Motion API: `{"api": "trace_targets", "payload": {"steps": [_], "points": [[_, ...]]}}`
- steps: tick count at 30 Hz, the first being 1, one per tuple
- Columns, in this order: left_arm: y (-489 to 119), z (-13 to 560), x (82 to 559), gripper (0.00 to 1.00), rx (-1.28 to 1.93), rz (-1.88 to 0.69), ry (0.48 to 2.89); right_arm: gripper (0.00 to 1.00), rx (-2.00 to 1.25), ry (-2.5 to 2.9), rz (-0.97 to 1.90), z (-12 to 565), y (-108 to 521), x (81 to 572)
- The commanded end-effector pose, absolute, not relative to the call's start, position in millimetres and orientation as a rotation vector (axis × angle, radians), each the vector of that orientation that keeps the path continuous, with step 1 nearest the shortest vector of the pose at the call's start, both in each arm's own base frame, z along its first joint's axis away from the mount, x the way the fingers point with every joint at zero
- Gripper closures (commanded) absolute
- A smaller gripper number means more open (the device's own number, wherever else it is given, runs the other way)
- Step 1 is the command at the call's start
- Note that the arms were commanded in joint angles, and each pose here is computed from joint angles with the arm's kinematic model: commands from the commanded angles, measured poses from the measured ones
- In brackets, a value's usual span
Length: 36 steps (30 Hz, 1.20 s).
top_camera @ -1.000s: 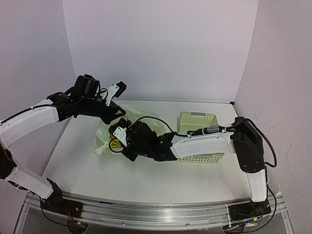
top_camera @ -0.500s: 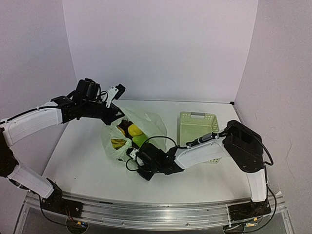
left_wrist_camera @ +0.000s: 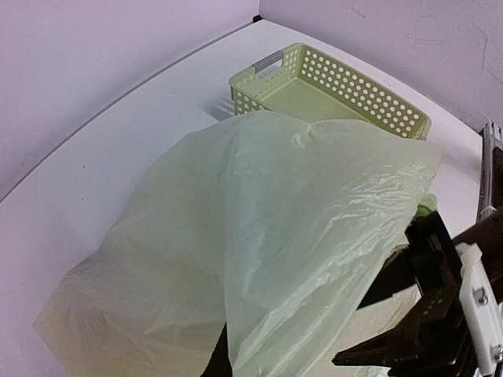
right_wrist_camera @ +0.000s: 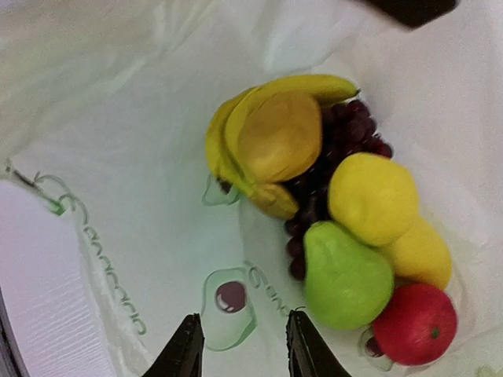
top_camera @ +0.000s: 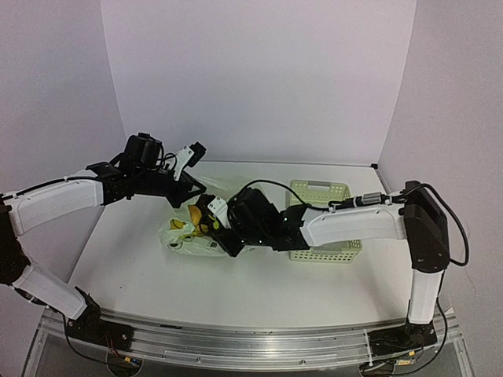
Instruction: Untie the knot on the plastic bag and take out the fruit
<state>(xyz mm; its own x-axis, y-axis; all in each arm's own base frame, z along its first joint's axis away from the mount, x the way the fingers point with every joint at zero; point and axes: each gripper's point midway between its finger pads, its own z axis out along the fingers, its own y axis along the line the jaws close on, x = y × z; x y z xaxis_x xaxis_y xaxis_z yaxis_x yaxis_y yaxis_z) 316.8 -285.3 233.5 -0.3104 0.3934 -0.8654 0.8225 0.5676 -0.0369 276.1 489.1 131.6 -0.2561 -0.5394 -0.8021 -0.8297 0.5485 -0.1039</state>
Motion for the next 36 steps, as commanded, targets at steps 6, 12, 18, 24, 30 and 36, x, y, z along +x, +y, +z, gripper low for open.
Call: {"api": "trace_targets", "payload": {"steps": [6, 12, 18, 24, 30, 36], "points": [[-298.0, 258.6, 328.1, 1.00, 0.958, -0.651, 1.836, 0.50, -1.181, 1.815, 0.404, 149.2, 502.8, 318.5], [-296.6, 262.2, 334.8, 1.00, 0.915, -0.635, 1.842, 0.44, -1.300, 1.811, 0.107, 103.2, 492.7, 345.9], [-295.6, 257.0, 337.3, 1.00, 0.903, -0.624, 1.848, 0.35, -1.251, 1.850, -0.035, 82.9, 475.9, 374.7], [-297.5, 254.9, 343.7, 1.00, 0.900, -0.614, 1.843, 0.24, -1.323, 1.862, -0.006, 58.5, 478.7, 370.1], [-295.3, 251.4, 346.9, 1.00, 0.901, -0.604, 1.851, 0.26, -1.283, 1.917, -0.043, 39.3, 465.7, 387.1], [-294.5, 253.9, 350.4, 1.00, 0.896, -0.599, 1.849, 0.53, -1.255, 1.927, -0.050, 37.9, 463.6, 396.5]]}}
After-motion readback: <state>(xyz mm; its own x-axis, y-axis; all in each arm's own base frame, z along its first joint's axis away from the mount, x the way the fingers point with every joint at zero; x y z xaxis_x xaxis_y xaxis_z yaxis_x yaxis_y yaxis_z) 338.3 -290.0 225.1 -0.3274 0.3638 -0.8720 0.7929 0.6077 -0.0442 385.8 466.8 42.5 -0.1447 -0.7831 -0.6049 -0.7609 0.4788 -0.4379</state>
